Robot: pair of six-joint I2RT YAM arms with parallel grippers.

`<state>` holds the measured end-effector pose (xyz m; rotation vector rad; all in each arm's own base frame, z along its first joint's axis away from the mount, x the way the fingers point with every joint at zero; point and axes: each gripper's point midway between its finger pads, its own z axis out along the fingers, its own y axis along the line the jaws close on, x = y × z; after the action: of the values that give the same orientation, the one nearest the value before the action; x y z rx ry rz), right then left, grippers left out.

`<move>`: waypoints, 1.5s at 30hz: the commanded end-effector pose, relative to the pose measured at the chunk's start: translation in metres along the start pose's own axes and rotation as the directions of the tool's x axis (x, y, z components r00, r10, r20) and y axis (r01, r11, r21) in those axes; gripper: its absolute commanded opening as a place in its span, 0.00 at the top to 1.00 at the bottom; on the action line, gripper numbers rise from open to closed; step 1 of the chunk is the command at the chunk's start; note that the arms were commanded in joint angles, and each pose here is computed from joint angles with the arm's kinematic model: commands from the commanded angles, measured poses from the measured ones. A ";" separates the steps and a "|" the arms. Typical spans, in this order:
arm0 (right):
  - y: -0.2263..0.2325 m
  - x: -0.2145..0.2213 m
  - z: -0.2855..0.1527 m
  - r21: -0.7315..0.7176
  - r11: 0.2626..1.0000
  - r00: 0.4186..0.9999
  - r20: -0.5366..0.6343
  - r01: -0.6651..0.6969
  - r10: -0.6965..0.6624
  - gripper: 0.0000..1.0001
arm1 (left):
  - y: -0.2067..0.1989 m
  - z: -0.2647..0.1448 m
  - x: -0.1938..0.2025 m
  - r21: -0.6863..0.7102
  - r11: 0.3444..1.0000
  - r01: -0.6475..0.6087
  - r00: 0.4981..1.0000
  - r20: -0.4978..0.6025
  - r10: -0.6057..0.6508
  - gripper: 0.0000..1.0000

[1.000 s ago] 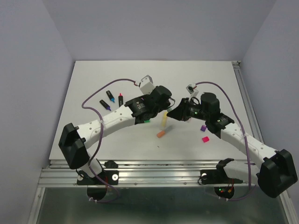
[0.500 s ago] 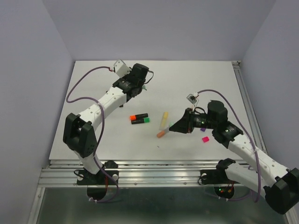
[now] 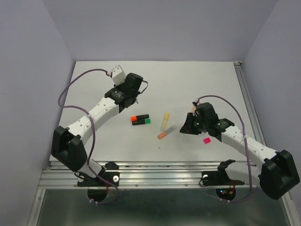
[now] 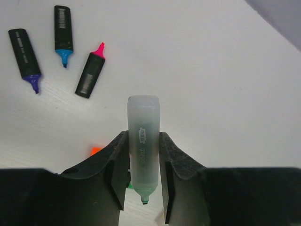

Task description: Open the pen caps

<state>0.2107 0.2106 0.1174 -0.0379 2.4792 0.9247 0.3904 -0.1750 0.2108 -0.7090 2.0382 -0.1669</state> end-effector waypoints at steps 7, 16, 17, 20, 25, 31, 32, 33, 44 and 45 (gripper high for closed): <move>-0.110 -0.059 -0.015 0.614 0.788 0.978 0.189 -0.047 -0.090 0.95 | 0.091 -0.029 0.023 -0.058 0.988 -0.144 0.989 -0.053 0.141 1.00; -0.131 -0.052 -0.006 0.670 0.742 0.984 0.152 -0.029 -0.098 0.80 | 0.130 -0.020 0.043 -0.204 0.953 -0.225 0.971 -0.127 0.203 1.00; -0.132 -0.052 -0.005 0.672 0.740 0.984 0.147 -0.026 -0.098 0.80 | 0.132 -0.018 0.046 -0.213 0.949 -0.233 0.969 -0.136 0.207 1.00; -0.137 -0.049 -0.003 0.685 0.728 0.986 0.137 -0.028 -0.091 0.79 | 0.134 -0.013 0.050 -0.224 0.945 -0.240 0.966 -0.147 0.211 1.00; -0.142 -0.045 -0.004 0.702 0.711 0.987 0.145 -0.051 -0.072 0.73 | 0.142 -0.005 0.060 -0.245 0.933 -0.264 0.958 -0.177 0.225 1.00; -0.147 -0.036 -0.001 0.710 0.702 0.991 0.125 -0.053 -0.052 0.68 | 0.150 0.003 0.066 -0.284 0.917 -0.281 0.952 -0.202 0.229 1.00; -0.147 -0.036 0.000 0.709 0.703 0.991 0.127 -0.057 -0.048 0.64 | 0.154 0.007 0.066 -0.298 0.913 -0.278 0.954 -0.201 0.224 1.00; -0.147 -0.036 0.000 0.707 0.704 0.991 0.129 -0.059 -0.046 0.61 | 0.155 0.009 0.064 -0.306 0.911 -0.276 0.954 -0.200 0.222 1.00; -0.106 -0.057 -0.008 0.582 0.813 0.982 0.169 -0.033 -0.081 0.31 | 0.168 0.048 0.054 -0.399 0.869 -0.294 0.951 -0.210 0.226 1.00; -0.093 -0.063 -0.013 0.536 0.843 0.976 0.201 -0.034 -0.088 0.27 | 0.168 0.051 0.053 -0.400 0.868 -0.292 0.952 -0.208 0.225 1.00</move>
<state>0.2599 0.1018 0.0452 0.2279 2.5680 -0.0179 0.3152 -0.0633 0.0593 -0.6830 2.4042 0.4048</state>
